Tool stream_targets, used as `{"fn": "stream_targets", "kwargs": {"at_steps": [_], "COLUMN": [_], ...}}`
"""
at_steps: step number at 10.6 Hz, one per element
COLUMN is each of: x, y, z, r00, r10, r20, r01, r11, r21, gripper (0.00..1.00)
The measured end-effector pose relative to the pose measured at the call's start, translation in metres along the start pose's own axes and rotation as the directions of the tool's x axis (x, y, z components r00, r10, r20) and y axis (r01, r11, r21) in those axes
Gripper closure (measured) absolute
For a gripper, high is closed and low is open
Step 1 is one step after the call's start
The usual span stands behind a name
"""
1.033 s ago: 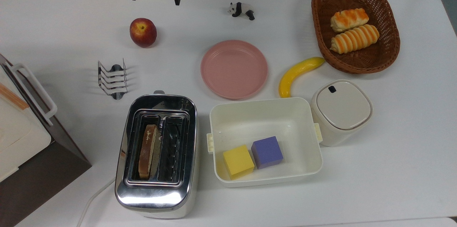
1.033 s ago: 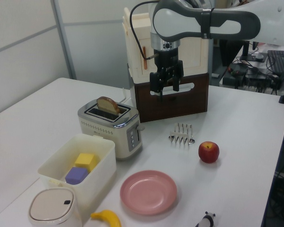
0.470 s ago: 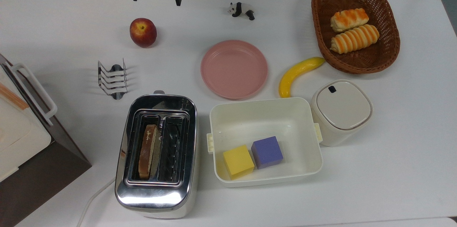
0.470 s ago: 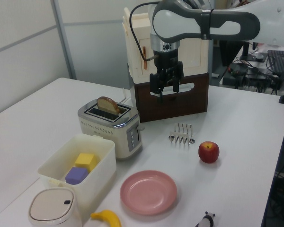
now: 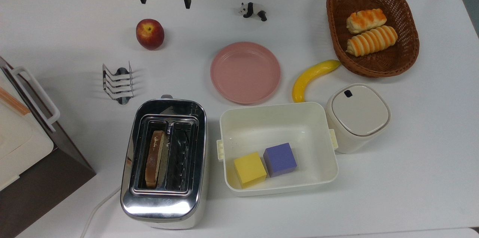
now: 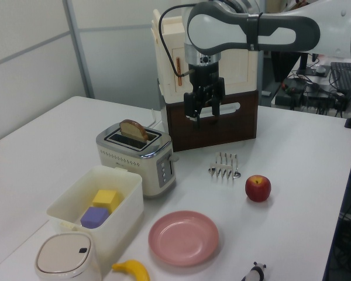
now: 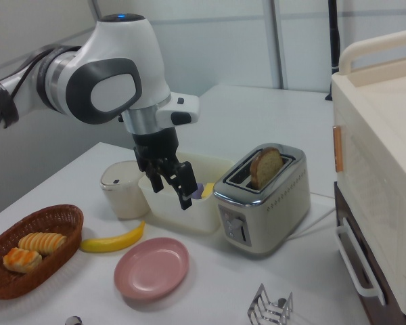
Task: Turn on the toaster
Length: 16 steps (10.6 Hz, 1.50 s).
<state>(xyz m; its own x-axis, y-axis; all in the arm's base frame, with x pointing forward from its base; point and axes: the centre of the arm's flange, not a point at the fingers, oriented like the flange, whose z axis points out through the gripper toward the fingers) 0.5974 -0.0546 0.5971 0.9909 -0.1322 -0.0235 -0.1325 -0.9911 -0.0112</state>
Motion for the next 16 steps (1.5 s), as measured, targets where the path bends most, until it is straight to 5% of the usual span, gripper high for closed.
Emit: {"fn": "stream_targets", "kwargs": {"at_steps": [1,6,7,16], "x": [0.002,0.035,0.046,0.110], "y": [0.000,0.005,0.006,0.003], "z": [-0.001,0.041,0.052,0.166], "r00": [1.000,0.992,0.989,0.974], "r10": [-0.007,-0.113,-0.129,-0.174], "r20": [-0.014,-0.050,-0.072,-0.148], "r01": [0.007,0.112,0.127,0.160], "r11": [1.000,0.994,0.992,0.982], "r21": [0.000,-0.018,-0.025,-0.099], "gripper": [0.11,0.93,0.99,0.99]}}
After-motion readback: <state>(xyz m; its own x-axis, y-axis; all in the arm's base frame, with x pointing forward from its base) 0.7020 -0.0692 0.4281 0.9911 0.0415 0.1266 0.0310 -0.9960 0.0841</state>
